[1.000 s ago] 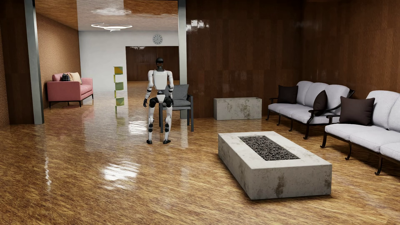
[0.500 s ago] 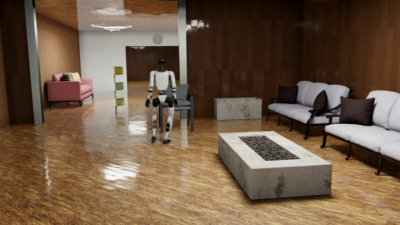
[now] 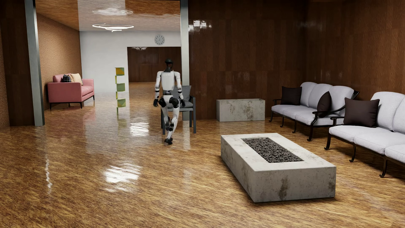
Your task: Head to chair
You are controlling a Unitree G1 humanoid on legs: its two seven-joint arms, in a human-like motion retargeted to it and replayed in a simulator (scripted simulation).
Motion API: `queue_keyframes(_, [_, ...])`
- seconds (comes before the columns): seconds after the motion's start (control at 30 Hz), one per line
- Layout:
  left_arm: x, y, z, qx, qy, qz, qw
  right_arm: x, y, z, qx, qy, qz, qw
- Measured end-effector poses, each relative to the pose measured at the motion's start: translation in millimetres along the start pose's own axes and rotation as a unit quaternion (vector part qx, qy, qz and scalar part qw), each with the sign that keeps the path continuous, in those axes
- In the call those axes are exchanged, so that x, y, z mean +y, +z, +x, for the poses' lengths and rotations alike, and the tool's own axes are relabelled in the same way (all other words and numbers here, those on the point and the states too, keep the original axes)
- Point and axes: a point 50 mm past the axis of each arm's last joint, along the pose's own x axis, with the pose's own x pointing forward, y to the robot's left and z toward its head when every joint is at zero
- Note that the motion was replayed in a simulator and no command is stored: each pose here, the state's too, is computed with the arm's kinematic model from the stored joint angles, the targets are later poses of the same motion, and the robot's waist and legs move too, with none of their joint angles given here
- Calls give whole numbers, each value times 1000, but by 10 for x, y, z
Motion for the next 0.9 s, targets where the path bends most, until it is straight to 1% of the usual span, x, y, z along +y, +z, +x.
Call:
queue_keyframes(0.07, [28,203,2,-44,11,-9,999,55,-236,-14,35,29,-13,999])
queue_keyframes(0.17, [117,425,1,-89,33,-24,995,101,-496,-61,77,16,15,997])
queue_keyframes(0.23, [188,539,2,-111,50,-26,992,202,-566,-87,94,29,29,995])
queue_keyframes(0.33, [211,600,-6,-134,50,-13,990,288,-574,-107,91,60,21,994])
queue_keyframes(0.4, [184,590,-6,-136,41,-4,990,300,-546,-116,86,55,31,994])
queue_keyframes(0.47, [164,567,8,-121,35,1,992,318,-465,-112,77,48,41,995])
queue_keyframes(0.53, [164,458,34,-86,38,-11,995,327,-352,-95,63,49,33,996])
queue_keyframes(0.6, [123,369,51,-58,33,-13,998,281,-246,-73,48,46,24,997])
queue_keyframes(0.73, [41,169,39,-28,5,0,1000,65,-63,-15,15,6,19,1000])
queue_keyframes(0.83, [29,107,29,-14,4,-29,999,-127,-24,31,9,-16,10,1000])
queue_keyframes(0.9, [33,89,20,-10,10,-50,999,-264,-35,65,12,-26,-12,1000])
